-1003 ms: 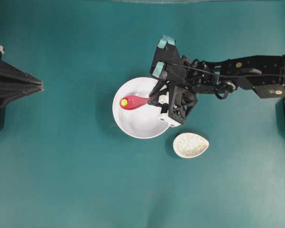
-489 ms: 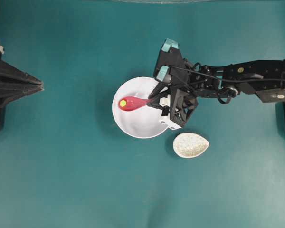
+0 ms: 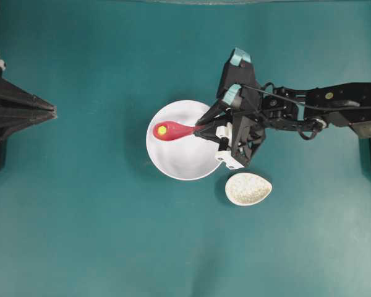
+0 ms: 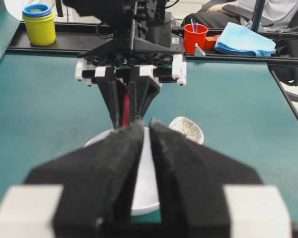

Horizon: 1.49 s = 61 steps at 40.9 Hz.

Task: Scoop the yellow hexagonal prism block from the bowl with a spoon using the right arm.
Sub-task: 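Raise the spoon with the yellow block resting on it, then hold the loaded spoon steady above the white bowl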

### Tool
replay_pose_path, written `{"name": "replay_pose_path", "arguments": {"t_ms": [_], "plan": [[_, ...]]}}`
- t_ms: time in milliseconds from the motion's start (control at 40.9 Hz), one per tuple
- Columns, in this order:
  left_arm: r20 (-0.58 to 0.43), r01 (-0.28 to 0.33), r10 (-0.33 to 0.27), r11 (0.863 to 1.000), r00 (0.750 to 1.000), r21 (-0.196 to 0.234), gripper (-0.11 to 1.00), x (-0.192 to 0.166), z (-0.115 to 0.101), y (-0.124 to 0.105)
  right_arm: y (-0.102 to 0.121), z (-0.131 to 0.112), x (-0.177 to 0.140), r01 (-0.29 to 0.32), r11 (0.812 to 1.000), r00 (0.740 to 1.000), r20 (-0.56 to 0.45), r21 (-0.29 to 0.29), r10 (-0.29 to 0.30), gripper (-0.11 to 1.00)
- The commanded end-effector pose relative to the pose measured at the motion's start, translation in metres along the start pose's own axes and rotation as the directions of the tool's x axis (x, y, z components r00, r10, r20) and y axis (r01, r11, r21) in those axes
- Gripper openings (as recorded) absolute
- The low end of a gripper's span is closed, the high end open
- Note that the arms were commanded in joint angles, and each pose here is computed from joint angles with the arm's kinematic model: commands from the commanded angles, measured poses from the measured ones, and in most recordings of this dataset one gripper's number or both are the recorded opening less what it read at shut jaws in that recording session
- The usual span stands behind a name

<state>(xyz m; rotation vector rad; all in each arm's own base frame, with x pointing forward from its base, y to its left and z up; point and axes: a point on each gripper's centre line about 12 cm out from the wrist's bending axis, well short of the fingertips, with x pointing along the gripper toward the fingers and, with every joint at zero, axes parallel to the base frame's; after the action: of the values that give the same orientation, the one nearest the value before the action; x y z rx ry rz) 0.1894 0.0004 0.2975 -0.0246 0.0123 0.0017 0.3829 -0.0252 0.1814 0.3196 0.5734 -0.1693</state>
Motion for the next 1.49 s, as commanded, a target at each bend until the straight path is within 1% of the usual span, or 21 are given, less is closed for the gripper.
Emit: {"name": "replay_pose_path", "arguments": {"t_ms": [0, 465, 881, 1028, 1223, 1468], "plan": [[0.035, 0.001, -0.001, 1.000, 0.999, -0.003, 0.14, 0.001, 0.014, 0.000, 0.007, 0.013, -0.010, -0.021, 1.000, 0.997, 0.070, -0.001, 0.021, 0.25], [0.035, 0.001, -0.001, 1.000, 0.999, -0.006, 0.14, 0.001, 0.014, 0.000, 0.011, 0.015, -0.025, -0.036, 0.999, 0.982, 0.187, -0.016, 0.038, 0.25], [0.034, 0.001, -0.001, 1.000, 0.999, -0.005, 0.14, 0.001, 0.013, 0.000, 0.008, 0.015, -0.035, -0.035, 0.999, 0.969, 0.243, -0.027, 0.040, 0.25], [0.035, 0.001, -0.001, 1.000, 0.999, -0.005, 0.14, 0.001, 0.014, 0.000, 0.007, 0.016, -0.041, -0.033, 0.999, 0.959, 0.281, -0.033, 0.041, 0.25], [0.040, 0.001, -0.001, 1.000, 0.999, -0.005, 0.14, 0.001, 0.015, 0.000, 0.005, 0.017, -0.053, -0.033, 0.998, 0.936, 0.348, -0.049, 0.048, 0.25], [0.046, 0.001, -0.001, 1.000, 0.999, -0.005, 0.14, 0.001, 0.018, 0.000, 0.005, 0.016, -0.066, -0.041, 0.998, 0.926, 0.372, -0.053, 0.058, 0.25]]}}
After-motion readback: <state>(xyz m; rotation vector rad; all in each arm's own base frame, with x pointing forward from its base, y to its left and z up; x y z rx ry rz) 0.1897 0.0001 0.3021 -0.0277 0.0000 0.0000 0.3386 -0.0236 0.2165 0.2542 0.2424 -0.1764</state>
